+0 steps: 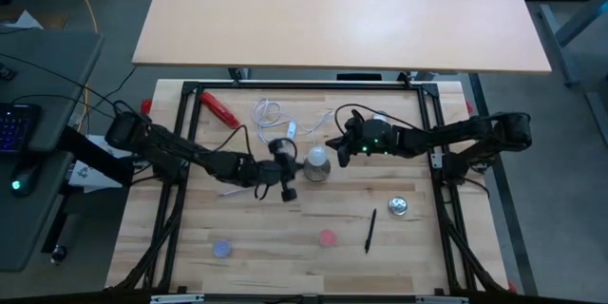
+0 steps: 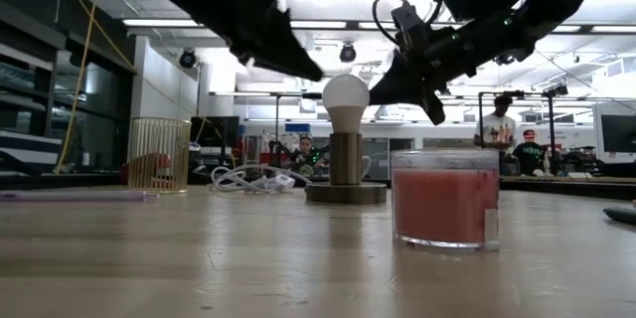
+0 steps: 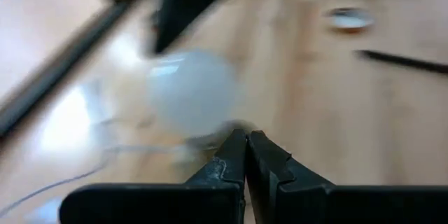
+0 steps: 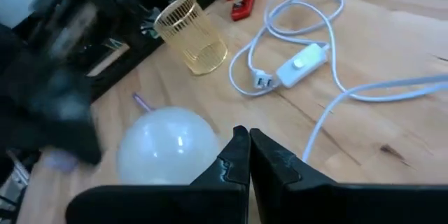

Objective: Screw lightbulb

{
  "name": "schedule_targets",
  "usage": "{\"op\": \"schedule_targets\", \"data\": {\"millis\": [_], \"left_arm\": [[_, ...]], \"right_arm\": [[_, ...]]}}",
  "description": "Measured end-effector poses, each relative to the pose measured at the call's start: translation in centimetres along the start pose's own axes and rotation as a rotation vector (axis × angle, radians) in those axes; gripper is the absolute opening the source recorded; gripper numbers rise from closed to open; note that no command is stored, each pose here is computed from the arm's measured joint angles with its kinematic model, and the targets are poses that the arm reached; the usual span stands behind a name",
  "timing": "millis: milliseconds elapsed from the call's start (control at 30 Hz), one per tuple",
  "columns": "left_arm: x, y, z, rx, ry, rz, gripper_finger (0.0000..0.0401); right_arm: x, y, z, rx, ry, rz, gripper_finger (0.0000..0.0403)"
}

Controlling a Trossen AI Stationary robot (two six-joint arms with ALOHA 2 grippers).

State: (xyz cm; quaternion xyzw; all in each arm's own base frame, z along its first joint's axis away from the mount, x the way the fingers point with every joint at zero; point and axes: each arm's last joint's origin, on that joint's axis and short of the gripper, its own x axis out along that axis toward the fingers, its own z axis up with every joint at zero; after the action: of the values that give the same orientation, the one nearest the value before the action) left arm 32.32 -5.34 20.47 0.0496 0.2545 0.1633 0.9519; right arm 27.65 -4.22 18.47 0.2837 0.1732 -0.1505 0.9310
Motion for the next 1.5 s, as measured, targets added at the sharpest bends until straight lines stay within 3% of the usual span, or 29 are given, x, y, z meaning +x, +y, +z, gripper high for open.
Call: {"op": "schedule_targets", "data": {"millis": [100, 267, 467, 700, 833, 1500], "left_arm": [[-0.1, 1.2, -0.4, -0.021, 0.020, 0.088, 0.0000], [0.8, 2.5, -1.6, -0.069, 0.075, 0.083, 0.0000], [1.2, 4.1, -1.2, -0.017, 0.056, 0.129, 0.0000], [2.2, 5.9, -0.5, -0.078, 0.004, 0.004, 0.0000], [2.2, 5.8, -0.6, -0.030, 0.022, -0.121, 0.0000], [2.2, 5.7, -0.7, -0.022, 0.025, -0.121, 0.0000]], "right_arm": [[-0.1, 0.1, 0.0, -0.005, 0.010, 0.024, 0.0000], [-0.4, 0.3, 0.0, -0.018, 0.049, 0.061, 0.0000], [-2.3, 1.3, -0.6, -0.057, 0.156, 0.083, 0.0000], [-2.5, 2.6, -1.4, -0.042, 0.126, 0.049, 0.0000], [-2.6, 3.4, -1.4, -0.034, 0.096, 0.075, 0.0000], [-1.0, 3.4, -2.4, -0.031, 0.100, 0.087, 0.0000]]}}
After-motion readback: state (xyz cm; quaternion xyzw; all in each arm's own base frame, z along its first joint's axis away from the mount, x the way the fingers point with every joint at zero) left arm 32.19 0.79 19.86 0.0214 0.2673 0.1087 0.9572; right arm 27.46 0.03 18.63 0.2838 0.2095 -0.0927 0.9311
